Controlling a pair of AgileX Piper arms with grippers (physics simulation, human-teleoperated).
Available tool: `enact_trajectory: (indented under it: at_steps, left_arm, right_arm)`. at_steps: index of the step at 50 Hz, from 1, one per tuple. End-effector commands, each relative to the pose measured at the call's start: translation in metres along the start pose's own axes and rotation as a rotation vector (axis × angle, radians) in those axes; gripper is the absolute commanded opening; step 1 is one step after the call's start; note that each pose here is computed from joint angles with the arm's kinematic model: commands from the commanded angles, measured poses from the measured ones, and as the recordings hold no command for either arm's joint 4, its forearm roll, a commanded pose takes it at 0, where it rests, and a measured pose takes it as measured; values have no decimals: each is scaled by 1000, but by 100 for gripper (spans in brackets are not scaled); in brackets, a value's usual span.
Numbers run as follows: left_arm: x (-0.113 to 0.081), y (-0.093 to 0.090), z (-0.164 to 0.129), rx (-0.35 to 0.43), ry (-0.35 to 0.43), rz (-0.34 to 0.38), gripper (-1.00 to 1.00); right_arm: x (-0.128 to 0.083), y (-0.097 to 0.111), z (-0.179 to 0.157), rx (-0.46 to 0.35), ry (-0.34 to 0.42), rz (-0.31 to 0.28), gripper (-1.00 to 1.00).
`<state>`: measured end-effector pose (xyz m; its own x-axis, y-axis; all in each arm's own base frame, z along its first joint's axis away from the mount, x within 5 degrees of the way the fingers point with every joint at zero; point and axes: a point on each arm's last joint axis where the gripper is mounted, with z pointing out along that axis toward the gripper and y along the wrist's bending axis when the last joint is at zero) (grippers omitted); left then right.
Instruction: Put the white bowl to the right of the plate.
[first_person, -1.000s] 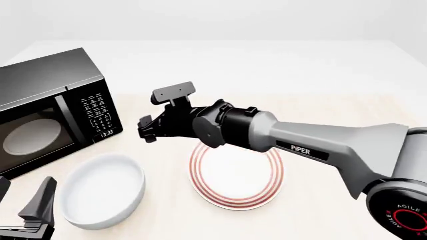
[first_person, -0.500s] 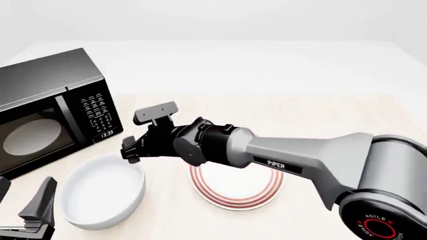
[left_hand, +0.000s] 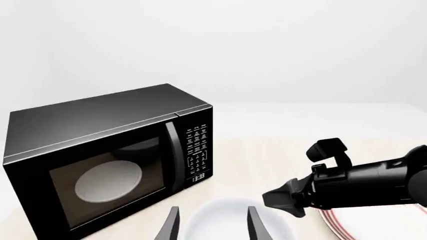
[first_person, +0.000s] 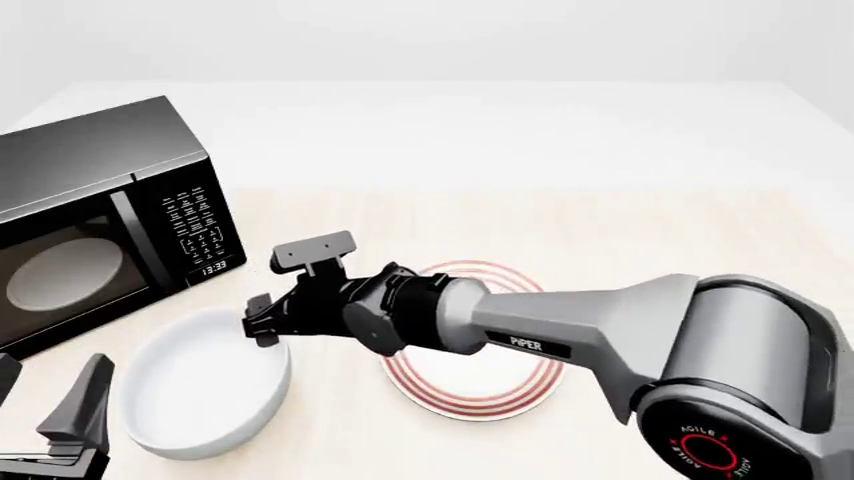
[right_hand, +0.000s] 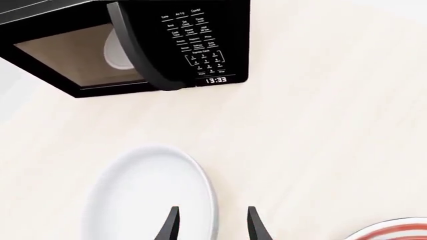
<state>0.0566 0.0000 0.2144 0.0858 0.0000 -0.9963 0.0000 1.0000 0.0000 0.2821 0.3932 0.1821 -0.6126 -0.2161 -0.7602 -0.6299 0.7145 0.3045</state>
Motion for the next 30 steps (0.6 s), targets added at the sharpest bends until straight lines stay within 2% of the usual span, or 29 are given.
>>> enact_trajectory:
  at_steps: [1, 30]
  left_arm:
    - [0, 0, 0, 0, 0, 0, 100]
    - [0, 0, 0, 0, 0, 0, 100]
  right_arm:
    - [11, -3, 11, 1, 8, 25, 100]
    - [32, -4, 29, -5, 23, 60, 100]
